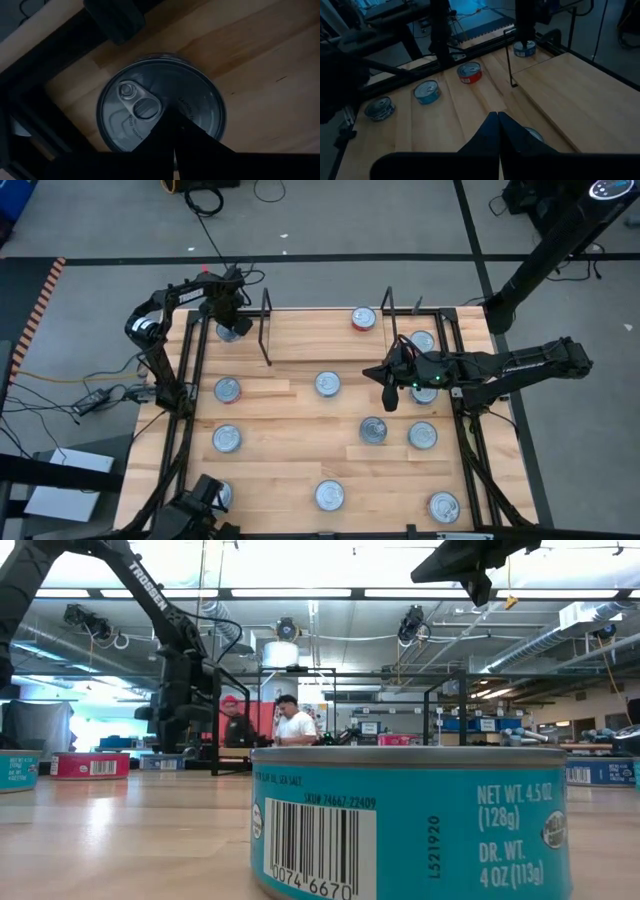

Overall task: Stack canned seafood by type on shelf
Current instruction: Move the top left blue tuna can to the center of the table

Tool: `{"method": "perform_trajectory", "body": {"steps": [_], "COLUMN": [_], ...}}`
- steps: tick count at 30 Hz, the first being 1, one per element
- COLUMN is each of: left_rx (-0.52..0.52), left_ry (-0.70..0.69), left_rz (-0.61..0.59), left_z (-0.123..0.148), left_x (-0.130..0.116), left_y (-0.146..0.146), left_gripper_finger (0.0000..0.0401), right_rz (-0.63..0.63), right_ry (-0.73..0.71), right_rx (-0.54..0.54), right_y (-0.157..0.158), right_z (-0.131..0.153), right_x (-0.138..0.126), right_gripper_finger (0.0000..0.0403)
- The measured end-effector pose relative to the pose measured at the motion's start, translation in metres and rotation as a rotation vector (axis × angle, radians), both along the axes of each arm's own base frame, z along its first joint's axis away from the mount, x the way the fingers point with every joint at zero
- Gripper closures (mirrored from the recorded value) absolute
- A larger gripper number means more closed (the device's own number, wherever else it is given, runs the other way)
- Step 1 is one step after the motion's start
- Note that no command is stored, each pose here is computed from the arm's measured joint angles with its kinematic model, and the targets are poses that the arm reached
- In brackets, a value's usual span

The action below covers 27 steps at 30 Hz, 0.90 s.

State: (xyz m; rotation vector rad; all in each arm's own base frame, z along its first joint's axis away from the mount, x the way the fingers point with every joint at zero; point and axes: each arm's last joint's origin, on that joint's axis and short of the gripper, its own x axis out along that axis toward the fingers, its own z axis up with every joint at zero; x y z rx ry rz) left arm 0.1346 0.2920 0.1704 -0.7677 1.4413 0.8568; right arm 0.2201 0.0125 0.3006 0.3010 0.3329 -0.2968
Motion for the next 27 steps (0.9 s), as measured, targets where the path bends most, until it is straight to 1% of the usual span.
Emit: {"method": "perform_trajectory", "body": {"steps": [6, 13, 17, 20, 25, 27], "left_rx": [-0.059, -0.156, -0.193, -0.181, -0.102, -0.105], "left_ry": [0.025, 0.073, 0.076, 0.041, -0.031, -0.057], "left_rz": [0.054, 0.116, 0.17, 0.218, 0.281, 0.294], "left_z": [-0.003, -0.003, -0.003, -0.001, 0.004, 0.005], "left_x": [0.0, -0.002, -0.002, -0.003, -0.007, -0.008], "left_y": [-0.009, -0.02, -0.024, -0.027, -0.039, -0.045], "left_gripper_finger": [0.04, 0.0401, 0.0401, 0.0401, 0.0401, 0.0401], "right_rz": [-0.018, -0.019, -0.019, -0.019, -0.018, -0.016], "right_ry": [-0.002, -0.004, -0.005, -0.005, -0.005, -0.004], "right_rx": [-0.008, -0.008, -0.008, -0.008, -0.008, -0.014], "right_y": [-0.001, -0.001, -0.001, -0.001, -0.001, -0.001], "right_z": [0.0, 0.0, 0.0, 0.0, 0.0, 0.001], "right_x": [0.0, 0.0, 0.0, 0.0, 0.0, 0.0], "right_gripper_finger": [0.04, 0.04, 0.0399, 0.0399, 0.0399, 0.0399]}}
